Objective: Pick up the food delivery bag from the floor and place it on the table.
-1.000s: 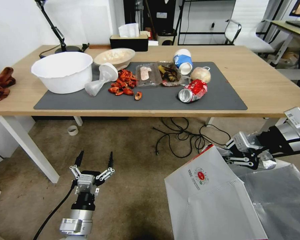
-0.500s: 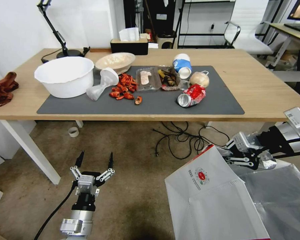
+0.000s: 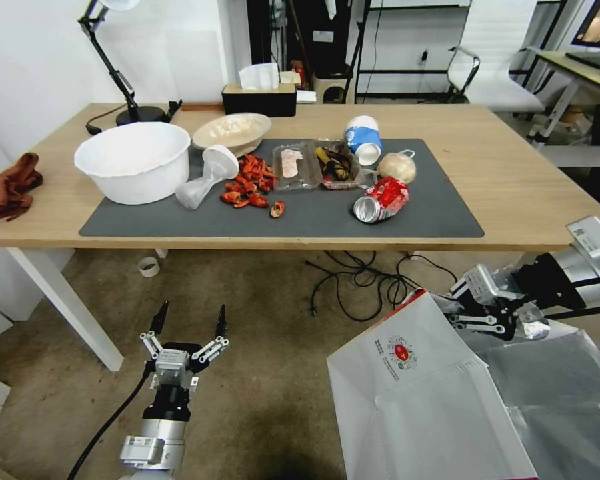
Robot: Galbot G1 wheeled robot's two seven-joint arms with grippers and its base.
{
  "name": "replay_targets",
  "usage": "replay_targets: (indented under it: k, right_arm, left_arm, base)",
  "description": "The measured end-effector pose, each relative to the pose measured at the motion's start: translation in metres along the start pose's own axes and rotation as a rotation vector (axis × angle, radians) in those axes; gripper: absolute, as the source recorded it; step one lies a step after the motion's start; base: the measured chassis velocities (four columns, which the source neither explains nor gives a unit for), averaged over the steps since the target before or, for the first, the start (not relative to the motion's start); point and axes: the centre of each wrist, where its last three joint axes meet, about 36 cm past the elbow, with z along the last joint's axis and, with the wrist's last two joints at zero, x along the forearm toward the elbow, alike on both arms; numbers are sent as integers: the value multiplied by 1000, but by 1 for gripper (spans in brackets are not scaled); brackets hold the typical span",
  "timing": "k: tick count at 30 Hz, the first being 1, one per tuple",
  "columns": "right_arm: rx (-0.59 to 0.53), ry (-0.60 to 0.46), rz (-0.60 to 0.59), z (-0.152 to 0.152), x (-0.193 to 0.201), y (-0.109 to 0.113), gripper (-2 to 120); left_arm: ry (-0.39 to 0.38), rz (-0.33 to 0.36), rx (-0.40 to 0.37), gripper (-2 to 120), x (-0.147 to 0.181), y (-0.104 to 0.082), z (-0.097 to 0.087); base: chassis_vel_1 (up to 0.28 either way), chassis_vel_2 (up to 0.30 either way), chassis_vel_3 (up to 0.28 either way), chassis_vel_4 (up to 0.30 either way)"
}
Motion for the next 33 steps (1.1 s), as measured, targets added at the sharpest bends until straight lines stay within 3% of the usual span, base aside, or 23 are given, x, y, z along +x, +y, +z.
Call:
replay_targets:
  k: [33]
  right_arm:
    - [6,-11,-25,-1,-4,2,0]
  left_arm:
    - [1,9,-5,100,1,-1,0]
  base:
    - [0,0,0,0]
